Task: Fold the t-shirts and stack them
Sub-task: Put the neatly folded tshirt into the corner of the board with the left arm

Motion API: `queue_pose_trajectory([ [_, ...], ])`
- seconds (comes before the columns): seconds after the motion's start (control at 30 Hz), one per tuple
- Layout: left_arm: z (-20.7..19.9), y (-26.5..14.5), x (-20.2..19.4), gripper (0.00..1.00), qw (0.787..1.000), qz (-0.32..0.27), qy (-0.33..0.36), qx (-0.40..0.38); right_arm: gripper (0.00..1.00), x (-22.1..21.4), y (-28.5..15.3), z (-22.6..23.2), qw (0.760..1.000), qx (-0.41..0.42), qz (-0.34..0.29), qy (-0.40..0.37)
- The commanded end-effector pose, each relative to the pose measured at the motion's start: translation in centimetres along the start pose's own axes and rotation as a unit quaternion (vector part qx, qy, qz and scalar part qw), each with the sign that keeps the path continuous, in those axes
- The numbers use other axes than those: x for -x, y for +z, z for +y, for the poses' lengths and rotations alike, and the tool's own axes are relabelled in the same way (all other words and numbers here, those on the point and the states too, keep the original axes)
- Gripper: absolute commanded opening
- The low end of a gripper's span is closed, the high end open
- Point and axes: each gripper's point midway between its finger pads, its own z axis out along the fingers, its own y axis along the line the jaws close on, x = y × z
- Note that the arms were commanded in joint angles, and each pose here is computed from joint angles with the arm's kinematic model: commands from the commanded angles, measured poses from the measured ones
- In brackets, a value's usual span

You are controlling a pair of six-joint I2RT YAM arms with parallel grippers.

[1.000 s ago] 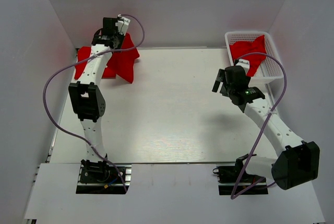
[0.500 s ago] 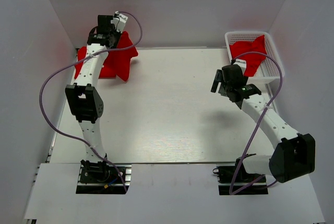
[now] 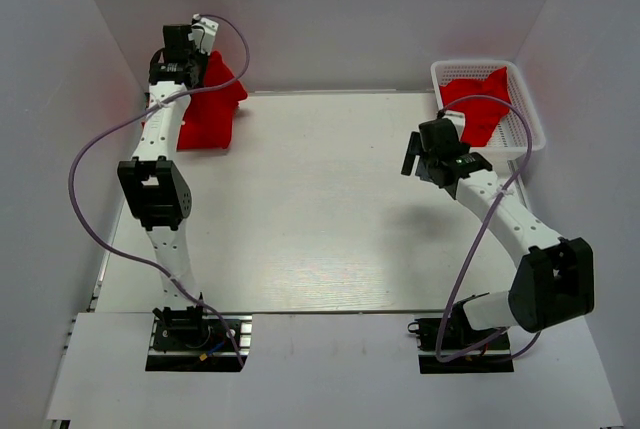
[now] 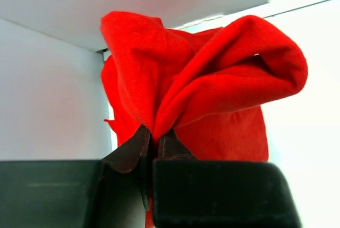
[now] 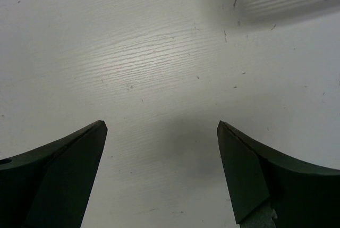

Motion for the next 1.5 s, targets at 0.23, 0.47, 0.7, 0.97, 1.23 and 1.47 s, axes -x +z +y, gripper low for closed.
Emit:
queue_pose_trajectory([
  [0.23, 4.8, 3.0, -0.8, 0.00, 0.998, -0.025, -0.050, 0.035, 0.90, 2.6, 0.5, 0.8, 1.000, -0.006, -0.012, 0.001],
  [0.47, 6.1, 6.7, -4.9, 0.00, 0.994, 0.002, -0.099, 0.052, 0.90, 2.4, 1.1, 1.3, 1.000, -0.006, 0.000, -0.003],
  [0.7, 8.3, 8.8, -8.2, 0.00, 0.985, 0.023, -0.141, 0.093, 0.90, 2.5, 1.9, 2.0, 1.000, -0.003, 0.013, -0.004],
  [0.97, 10.7, 9.4, -11.2, 0.12, 0.975, 0.048, -0.170, 0.133, 0.90, 1.7, 2.9, 2.6, 0.999, 0.000, 0.039, -0.013],
  [1.23, 12.0, 8.7, -11.8, 1.00, 0.963, 0.056, -0.201, 0.169, 0.90, 1.5, 2.8, 2.9, 0.999, 0.006, 0.049, -0.017],
  [1.47, 13.2, 5.1, -9.0, 1.00, 0.961, 0.037, -0.219, 0.162, 0.90, 1.9, 1.2, 2.3, 0.999, 0.012, 0.034, -0.008],
])
